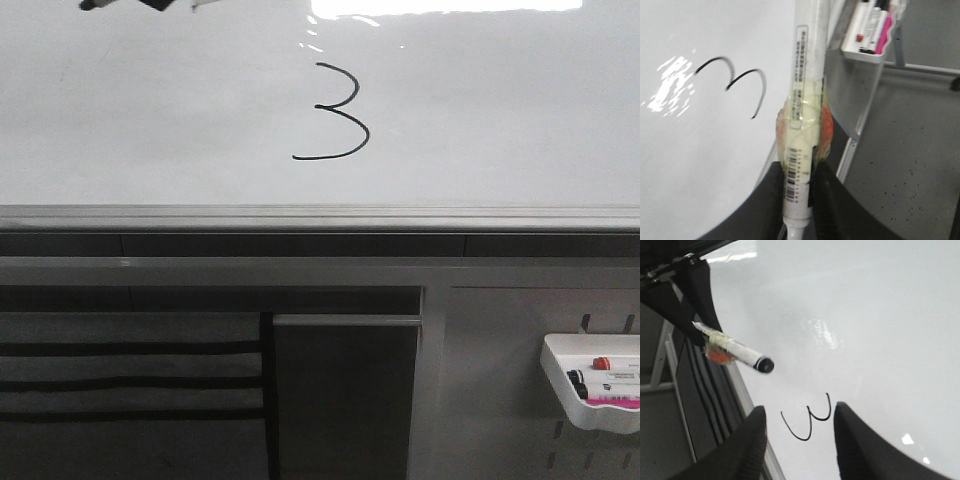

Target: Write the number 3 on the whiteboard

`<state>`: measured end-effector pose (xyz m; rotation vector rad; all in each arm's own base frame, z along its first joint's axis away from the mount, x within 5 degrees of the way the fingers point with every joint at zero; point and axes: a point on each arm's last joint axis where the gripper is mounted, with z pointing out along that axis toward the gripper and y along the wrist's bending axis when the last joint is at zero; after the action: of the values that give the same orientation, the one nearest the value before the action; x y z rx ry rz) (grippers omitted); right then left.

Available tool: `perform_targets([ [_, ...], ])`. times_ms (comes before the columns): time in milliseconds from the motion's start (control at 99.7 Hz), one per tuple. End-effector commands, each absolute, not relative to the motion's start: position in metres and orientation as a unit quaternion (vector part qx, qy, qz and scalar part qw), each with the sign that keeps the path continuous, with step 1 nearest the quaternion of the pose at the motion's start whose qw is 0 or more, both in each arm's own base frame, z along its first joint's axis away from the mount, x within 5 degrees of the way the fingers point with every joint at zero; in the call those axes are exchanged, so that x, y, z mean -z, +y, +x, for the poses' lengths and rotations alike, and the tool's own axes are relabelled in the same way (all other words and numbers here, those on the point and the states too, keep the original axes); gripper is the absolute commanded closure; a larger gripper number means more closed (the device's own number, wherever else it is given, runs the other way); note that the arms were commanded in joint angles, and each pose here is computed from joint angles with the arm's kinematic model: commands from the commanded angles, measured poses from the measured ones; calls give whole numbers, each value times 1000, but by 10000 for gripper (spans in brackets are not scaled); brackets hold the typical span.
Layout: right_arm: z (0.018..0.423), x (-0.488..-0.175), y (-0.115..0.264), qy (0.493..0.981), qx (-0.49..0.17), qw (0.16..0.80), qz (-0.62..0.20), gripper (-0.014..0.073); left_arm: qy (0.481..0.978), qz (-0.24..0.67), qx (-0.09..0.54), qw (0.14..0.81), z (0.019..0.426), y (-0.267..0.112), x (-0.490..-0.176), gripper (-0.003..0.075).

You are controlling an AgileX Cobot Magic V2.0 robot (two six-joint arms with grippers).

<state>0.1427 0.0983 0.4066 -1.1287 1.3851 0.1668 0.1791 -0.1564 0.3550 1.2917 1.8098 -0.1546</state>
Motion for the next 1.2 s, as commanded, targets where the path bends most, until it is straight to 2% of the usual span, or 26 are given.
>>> perform_targets([
  [0, 136, -429, 85, 612, -87, 669, -412, 317, 751, 426, 68, 500, 194, -138, -373, 660],
  [201, 135, -425, 84, 633, -112, 652, -402, 317, 820, 270, 42, 503, 223, -86, -343, 660],
  [301, 135, -420, 85, 638, -116, 644, -405, 317, 819, 176, 56, 544, 232, -67, -327, 660],
  [391, 136, -415, 85, 643, -118, 639, -405, 317, 796, 108, 62, 593, 238, -57, -318, 660],
  [672, 137, -407, 86, 652, -121, 629, -407, 317, 761, 76, 29, 644, 267, -57, -296, 660],
  [913, 137, -407, 86, 652, -121, 629, -407, 317, 782, 77, 15, 618, 289, -61, -264, 660],
  [1073, 137, -407, 86, 652, -121, 629, -407, 317, 788, 79, 15, 610, 290, -61, -260, 653],
  [1124, 137, -407, 86, 652, -122, 628, -407, 317, 789, 79, 16, 609, 289, -61, -261, 638],
  [1194, 137, -407, 86, 652, -122, 628, -407, 317, 793, 81, 18, 603, 289, -61, -260, 562],
])
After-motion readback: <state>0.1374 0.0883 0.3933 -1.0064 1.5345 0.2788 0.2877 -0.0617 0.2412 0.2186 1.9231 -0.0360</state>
